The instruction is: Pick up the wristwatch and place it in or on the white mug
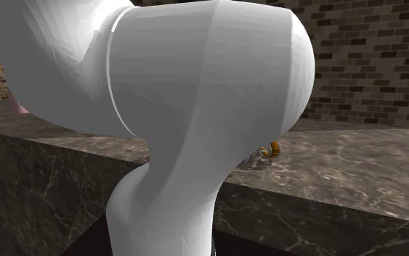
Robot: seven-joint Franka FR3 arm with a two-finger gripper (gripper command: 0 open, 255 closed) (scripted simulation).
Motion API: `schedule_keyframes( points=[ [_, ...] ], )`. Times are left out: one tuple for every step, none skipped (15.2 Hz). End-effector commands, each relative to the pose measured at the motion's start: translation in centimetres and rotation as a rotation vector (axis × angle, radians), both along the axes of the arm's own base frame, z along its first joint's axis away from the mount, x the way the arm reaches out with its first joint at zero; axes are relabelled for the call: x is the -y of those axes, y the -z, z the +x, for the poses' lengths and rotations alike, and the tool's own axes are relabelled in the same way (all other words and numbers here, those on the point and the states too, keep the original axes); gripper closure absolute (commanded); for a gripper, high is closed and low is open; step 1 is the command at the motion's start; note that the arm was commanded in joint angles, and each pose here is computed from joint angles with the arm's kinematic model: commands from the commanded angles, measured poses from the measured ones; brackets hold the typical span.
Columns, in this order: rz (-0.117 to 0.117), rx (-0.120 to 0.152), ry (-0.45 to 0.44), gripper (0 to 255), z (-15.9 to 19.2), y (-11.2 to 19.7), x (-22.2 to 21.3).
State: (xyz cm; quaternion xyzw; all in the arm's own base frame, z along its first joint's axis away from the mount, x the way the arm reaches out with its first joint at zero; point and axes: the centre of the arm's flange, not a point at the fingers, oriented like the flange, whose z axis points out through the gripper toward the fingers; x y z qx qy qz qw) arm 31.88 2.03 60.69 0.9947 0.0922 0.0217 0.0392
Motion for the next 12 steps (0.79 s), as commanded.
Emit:
schedule_keyframes(
  points=[
    [0.000, 0.000, 0.000, 0, 0.0, 0.0, 0.0],
    [0.003, -0.002, -0.007, 0, -0.1, 1.1, 0.7],
    [0.006, -0.005, -0.015, 0, -0.2, 2.2, 1.4],
    [0.009, -0.007, -0.022, 0, -0.3, 3.4, 2.2],
    [0.012, -0.010, -0.029, 0, -0.5, 4.5, 2.9],
    [0.015, -0.012, -0.036, 0, -0.6, 5.6, 3.6],
    [0.018, -0.015, -0.044, 0, -0.7, 6.8, 4.3],
    [0.021, -0.017, -0.051, 0, -0.8, 7.9, 5.0],
    [0.024, -0.020, -0.058, 0, -0.9, 9.0, 5.7],
    [0.027, -0.022, -0.065, 0, -1.0, 10.2, 6.4],
    [0.030, -0.025, -0.073, 0, -1.1, 11.3, 7.1],
    [0.033, -0.027, -0.080, 0, -1.1, 12.5, 7.8]
  ],
)
